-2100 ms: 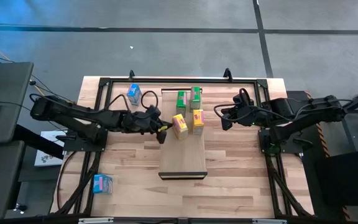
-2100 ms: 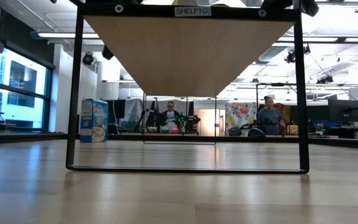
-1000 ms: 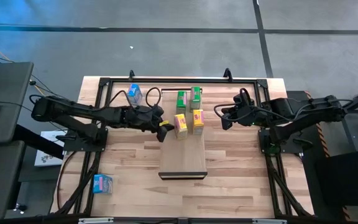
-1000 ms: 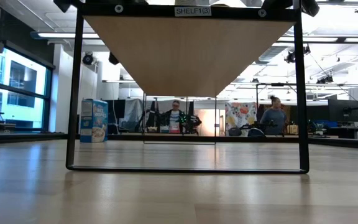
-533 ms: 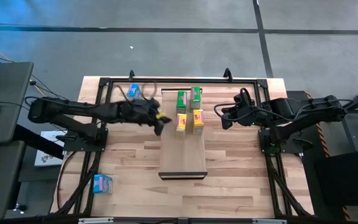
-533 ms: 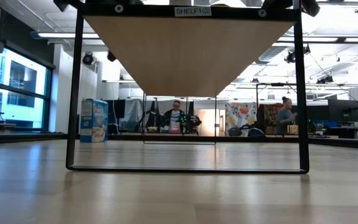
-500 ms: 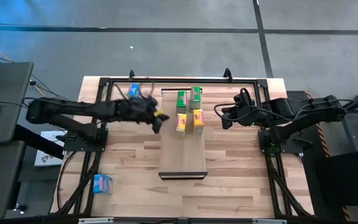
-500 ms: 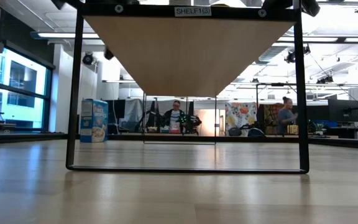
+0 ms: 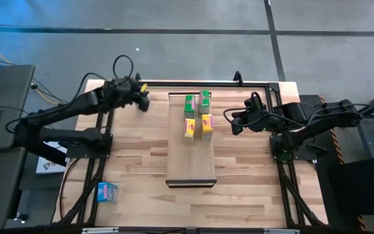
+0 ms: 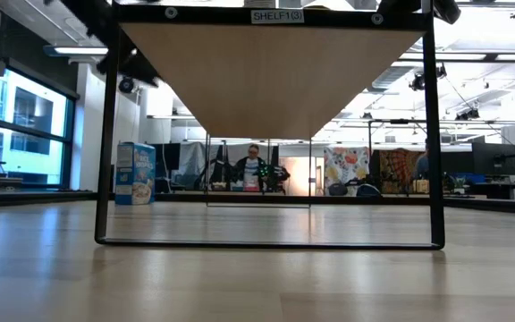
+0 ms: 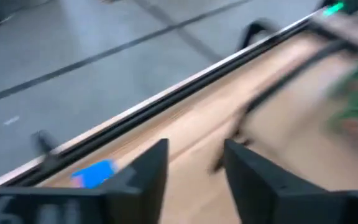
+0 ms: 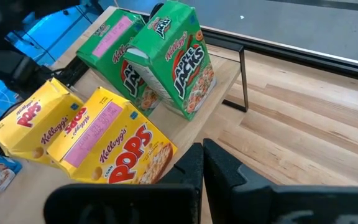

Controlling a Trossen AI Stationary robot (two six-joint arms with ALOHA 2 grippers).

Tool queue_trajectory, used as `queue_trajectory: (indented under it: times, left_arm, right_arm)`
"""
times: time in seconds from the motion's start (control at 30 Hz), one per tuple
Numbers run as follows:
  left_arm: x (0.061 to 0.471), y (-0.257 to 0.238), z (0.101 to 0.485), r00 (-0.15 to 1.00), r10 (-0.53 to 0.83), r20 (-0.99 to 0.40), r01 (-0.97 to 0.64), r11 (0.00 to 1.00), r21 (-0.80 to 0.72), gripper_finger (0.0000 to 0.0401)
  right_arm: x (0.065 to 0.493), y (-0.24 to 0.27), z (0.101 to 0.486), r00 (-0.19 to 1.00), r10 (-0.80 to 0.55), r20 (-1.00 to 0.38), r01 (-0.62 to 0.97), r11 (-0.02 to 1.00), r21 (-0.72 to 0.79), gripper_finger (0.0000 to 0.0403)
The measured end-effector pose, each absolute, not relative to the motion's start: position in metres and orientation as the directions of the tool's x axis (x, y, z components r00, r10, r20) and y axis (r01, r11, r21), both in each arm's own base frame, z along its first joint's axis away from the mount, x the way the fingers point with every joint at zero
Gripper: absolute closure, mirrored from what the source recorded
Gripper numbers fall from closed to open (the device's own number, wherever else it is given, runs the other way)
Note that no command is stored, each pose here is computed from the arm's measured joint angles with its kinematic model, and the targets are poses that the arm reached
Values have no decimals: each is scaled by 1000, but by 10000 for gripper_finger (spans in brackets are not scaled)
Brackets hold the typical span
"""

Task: Stack cereal on shelf
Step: Put the top blue cereal box on the shelf

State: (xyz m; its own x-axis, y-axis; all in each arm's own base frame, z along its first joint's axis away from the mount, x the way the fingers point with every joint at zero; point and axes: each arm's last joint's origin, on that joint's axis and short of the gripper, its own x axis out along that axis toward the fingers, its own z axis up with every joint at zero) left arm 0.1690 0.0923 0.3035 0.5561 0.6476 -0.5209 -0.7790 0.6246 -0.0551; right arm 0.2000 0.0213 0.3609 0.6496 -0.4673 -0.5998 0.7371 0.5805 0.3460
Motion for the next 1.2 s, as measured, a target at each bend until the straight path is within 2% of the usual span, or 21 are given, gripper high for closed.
queue_trajectory:
  times: [0.13, 0.23, 0.3, 0.43, 0.7, 1.2]
  left_arm:
    - [163, 120, 289, 420, 683, -597, -854, 520, -6, 187]
    - [157, 141, 282, 356, 645, -676, -882, 472, -14, 147]
    - [152, 152, 276, 317, 600, -734, -896, 444, -23, 128]
    - [149, 172, 265, 307, 509, -804, -914, 393, -101, 104]
    - [155, 187, 246, 269, 440, -857, -920, 381, -93, 95]
    - [162, 195, 217, 159, 335, -929, -937, 347, -35, 103]
  right_arm:
    - [200, 21, 361, 647, -468, -602, 739, 580, 343, 402]
    - [200, 21, 361, 646, -467, -603, 739, 581, 342, 402]
    - [200, 21, 360, 646, -468, -604, 739, 581, 341, 402]
    - [199, 21, 360, 642, -475, -601, 741, 584, 330, 402]
    - [199, 21, 361, 641, -480, -599, 744, 583, 328, 402]
    - [199, 21, 361, 641, -480, -599, 745, 577, 334, 402]
